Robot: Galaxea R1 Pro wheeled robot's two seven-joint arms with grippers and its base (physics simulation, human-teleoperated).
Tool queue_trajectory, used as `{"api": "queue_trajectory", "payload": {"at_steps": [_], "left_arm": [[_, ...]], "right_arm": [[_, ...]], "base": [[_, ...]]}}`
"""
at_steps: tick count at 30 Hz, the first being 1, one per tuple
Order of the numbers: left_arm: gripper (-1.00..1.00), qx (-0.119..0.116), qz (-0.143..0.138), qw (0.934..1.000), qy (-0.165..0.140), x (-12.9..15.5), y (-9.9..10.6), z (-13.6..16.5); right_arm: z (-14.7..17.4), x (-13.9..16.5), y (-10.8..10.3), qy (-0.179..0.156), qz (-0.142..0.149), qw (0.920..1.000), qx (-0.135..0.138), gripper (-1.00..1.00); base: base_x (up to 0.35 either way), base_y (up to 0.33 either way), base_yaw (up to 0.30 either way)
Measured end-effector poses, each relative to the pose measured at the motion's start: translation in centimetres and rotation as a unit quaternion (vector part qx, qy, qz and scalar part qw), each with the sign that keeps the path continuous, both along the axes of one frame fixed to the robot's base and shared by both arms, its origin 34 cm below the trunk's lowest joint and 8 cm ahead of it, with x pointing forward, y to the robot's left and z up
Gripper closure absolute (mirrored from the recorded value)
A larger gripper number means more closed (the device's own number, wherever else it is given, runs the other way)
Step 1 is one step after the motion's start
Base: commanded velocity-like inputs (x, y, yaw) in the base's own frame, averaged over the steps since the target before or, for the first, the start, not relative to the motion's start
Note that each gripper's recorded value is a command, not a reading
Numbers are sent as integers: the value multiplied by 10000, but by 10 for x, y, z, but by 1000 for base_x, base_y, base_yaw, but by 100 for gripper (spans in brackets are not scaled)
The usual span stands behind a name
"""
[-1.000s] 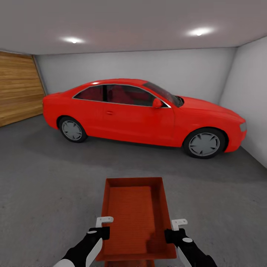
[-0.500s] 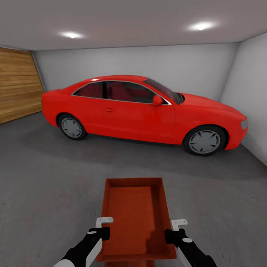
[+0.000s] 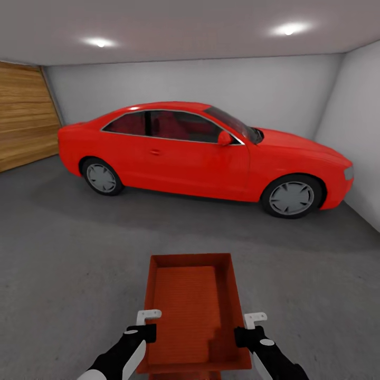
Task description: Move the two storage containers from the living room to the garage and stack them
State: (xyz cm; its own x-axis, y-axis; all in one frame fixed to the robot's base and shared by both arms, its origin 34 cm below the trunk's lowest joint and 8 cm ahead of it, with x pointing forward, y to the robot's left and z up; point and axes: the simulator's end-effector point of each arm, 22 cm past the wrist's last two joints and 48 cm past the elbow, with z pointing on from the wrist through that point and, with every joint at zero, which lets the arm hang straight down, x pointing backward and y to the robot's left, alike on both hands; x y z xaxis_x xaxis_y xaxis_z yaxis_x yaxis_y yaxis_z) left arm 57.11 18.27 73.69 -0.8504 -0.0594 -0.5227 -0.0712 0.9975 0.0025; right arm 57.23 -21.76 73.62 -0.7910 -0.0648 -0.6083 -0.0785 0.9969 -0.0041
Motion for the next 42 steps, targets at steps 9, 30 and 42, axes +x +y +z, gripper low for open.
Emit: {"api": "queue_trajectory", "payload": {"at_steps": [9,30,42], "left_arm": [[100,4,6,10000,77,-4,0,-6],[100,0,2,9997,241,-13,0,-22],[100,1,-1,9994,336,-19,0,-30]], "right_arm": [[-7,-4,-1,73,-1,10000,-1,100],[-22,-13,0,242,0,9997,0,100],[-31,-19,0,338,-2,9994,2,100]], "base": [[0,0,0],[0,0,0],[0,0,0]]}}
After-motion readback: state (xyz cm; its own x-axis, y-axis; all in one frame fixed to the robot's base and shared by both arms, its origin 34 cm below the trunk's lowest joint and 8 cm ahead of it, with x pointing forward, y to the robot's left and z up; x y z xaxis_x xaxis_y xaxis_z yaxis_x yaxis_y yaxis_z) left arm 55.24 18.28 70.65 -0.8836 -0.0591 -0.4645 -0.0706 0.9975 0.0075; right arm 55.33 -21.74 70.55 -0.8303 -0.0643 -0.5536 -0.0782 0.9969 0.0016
